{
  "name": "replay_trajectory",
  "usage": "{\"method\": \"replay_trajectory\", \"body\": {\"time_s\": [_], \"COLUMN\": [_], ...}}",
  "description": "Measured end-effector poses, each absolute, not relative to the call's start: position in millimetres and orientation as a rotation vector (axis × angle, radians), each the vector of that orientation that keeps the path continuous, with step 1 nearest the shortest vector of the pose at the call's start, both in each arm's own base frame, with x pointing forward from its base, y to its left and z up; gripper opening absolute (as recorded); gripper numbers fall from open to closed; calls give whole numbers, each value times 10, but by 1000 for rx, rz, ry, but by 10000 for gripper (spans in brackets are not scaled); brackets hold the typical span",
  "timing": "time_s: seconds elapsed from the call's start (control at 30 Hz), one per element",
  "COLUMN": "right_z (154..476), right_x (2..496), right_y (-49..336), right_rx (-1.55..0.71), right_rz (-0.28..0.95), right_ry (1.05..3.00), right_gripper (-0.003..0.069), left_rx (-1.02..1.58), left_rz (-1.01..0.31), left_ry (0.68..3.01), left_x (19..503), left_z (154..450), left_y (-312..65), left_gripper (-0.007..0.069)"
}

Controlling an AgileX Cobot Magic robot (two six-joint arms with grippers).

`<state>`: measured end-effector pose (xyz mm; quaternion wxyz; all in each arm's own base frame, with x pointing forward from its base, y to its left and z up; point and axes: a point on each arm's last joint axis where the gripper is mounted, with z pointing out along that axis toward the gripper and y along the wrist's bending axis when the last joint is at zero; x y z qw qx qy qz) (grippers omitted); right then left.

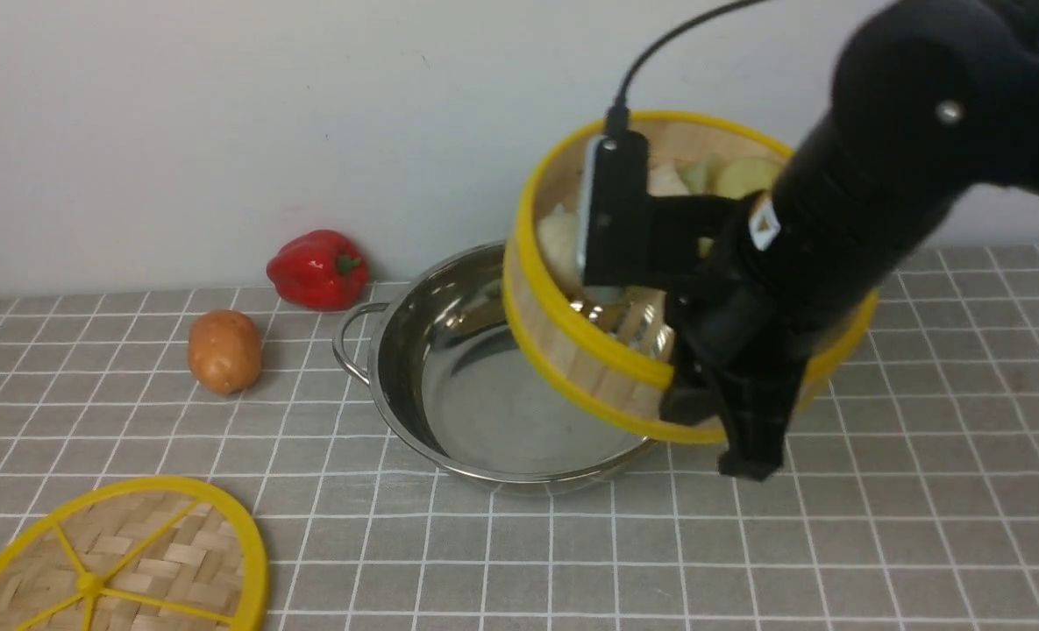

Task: Place the steamer in the pot on the grey tablecloth, and put the lid on the steamer.
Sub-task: 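Place the bamboo steamer basket of food into the steel pot with the right gripper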

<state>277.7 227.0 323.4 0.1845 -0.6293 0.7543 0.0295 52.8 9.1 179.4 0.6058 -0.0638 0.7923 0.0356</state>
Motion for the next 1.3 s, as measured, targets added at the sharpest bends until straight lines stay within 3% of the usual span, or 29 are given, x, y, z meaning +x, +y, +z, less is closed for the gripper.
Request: {"method": "replay_trajectory", "body": {"time_s": [0.3,0.47,0.77,1.3], "right_z": [3049,2755,2304,2071], "right_x": [3262,3443,3555,3591], "right_y": [2743,3011,3095,3132], "right_rx": [-1848,-1915,-1975,-2003], "right_rz": [90,62,45,57], "right_ry": [2039,2013,2096,2131], "right_gripper": [58,58,58,58], "left_rx": [-148,-148,-148,-148], "left_rz": [82,82,82,82], "left_ry": [1832,1832,1832,1832], "left_x": [528,528,528,528], "left_z": [1794,1794,1794,1794], "left_y": [91,91,91,91], "left_gripper": [243,243,243,243]}}
